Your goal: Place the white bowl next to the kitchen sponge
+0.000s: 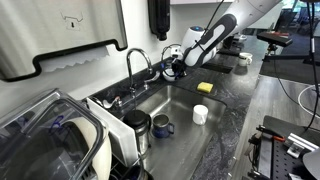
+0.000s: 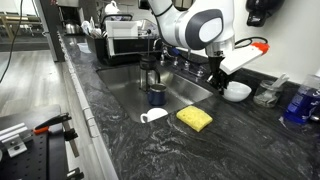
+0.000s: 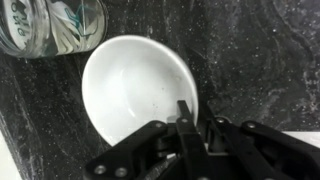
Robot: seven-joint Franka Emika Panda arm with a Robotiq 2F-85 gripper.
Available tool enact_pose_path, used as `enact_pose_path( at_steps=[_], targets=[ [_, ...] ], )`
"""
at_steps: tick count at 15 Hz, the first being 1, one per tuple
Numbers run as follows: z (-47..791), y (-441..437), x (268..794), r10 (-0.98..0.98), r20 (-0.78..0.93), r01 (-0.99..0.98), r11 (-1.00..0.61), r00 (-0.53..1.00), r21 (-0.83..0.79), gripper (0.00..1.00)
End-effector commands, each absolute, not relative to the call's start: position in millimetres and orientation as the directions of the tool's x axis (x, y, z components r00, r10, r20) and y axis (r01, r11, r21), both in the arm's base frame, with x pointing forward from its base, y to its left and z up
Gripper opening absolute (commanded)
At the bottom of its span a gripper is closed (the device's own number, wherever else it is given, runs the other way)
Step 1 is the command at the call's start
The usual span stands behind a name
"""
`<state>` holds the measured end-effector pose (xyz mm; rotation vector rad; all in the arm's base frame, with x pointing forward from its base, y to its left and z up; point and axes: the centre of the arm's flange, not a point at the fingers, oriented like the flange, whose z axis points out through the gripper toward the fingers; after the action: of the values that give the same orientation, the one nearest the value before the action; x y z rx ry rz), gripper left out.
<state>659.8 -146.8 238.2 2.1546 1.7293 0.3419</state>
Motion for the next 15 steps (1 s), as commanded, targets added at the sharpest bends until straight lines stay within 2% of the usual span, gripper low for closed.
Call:
enact_pose_path(
  at_steps=[1,8,13,15],
  targets=[
    [254.9,-141.6,655.0,0.973,-0.037,0.875,-0.188,0.228,0.445,0.00],
    [273.9,-139.8,618.2,0.941,-0.031,0.872,-0.300,0.337,0.387,0.02],
    [294.2,-146.6,548.5,0.928,-0.024,0.878,-0.343,0.372,0.334,0.02],
    [303.7,-146.9,535.9,0.923,-0.032,0.878,-0.355,0.384,0.321,0.02]
  ],
)
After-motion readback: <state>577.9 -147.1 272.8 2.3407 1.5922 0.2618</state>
